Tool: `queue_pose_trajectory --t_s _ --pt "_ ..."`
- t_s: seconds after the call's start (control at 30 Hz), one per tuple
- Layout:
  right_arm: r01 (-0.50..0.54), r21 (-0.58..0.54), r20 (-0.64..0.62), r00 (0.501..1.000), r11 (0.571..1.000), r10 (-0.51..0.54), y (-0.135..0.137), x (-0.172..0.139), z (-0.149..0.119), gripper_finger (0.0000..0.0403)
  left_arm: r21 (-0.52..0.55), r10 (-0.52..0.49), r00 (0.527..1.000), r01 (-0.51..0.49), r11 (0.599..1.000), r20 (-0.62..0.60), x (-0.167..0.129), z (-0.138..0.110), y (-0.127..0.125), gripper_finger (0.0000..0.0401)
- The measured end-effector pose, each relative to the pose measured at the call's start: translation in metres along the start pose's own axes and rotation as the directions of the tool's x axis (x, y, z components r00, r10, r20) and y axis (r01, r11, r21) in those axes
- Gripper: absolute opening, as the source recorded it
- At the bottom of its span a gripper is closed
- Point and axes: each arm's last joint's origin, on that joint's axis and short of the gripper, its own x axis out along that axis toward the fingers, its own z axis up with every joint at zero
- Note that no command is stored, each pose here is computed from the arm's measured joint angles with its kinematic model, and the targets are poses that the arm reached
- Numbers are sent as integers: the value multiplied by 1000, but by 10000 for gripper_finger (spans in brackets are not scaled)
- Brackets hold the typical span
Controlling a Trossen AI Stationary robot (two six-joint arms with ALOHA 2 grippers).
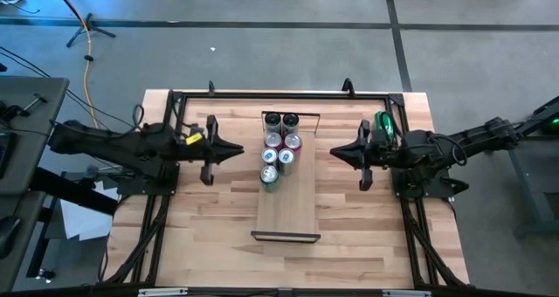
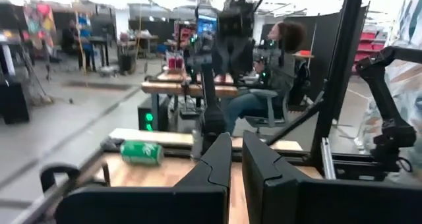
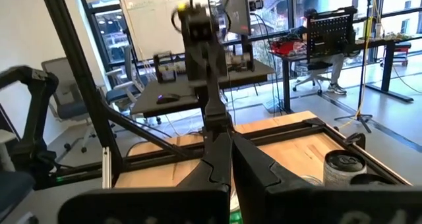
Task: Place canned beverage on shelf
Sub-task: Put the green soda can, aligned with the other green soda can on the shelf
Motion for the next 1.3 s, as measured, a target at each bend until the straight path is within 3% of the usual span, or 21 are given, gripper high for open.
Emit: queue_pose_trajectory --t_s 0.2,1.03,1.13,1.23,1.3 --pt "4 -10 -29 1000 1000 -5 0 0 -3 0 84 6 999 -8 996 35 0 16 -1 0" --pt "13 7 -29 999 1000 -13 -1 0 -3 0 66 6 999 -8 998 35 0 16 -1 0" --pt "120 84 -16 993 989 -119 -4 1 -4 1 65 6 999 -8 998 37 0 16 -1 0" --pt "259 189 -8 965 947 -262 -9 4 -6 20 38 -7 998 5 999 61 0 19 -1 0" --pt "237 213 -28 971 948 -236 -11 8 -8 43 37 -35 997 33 999 72 -1 20 -2 0"
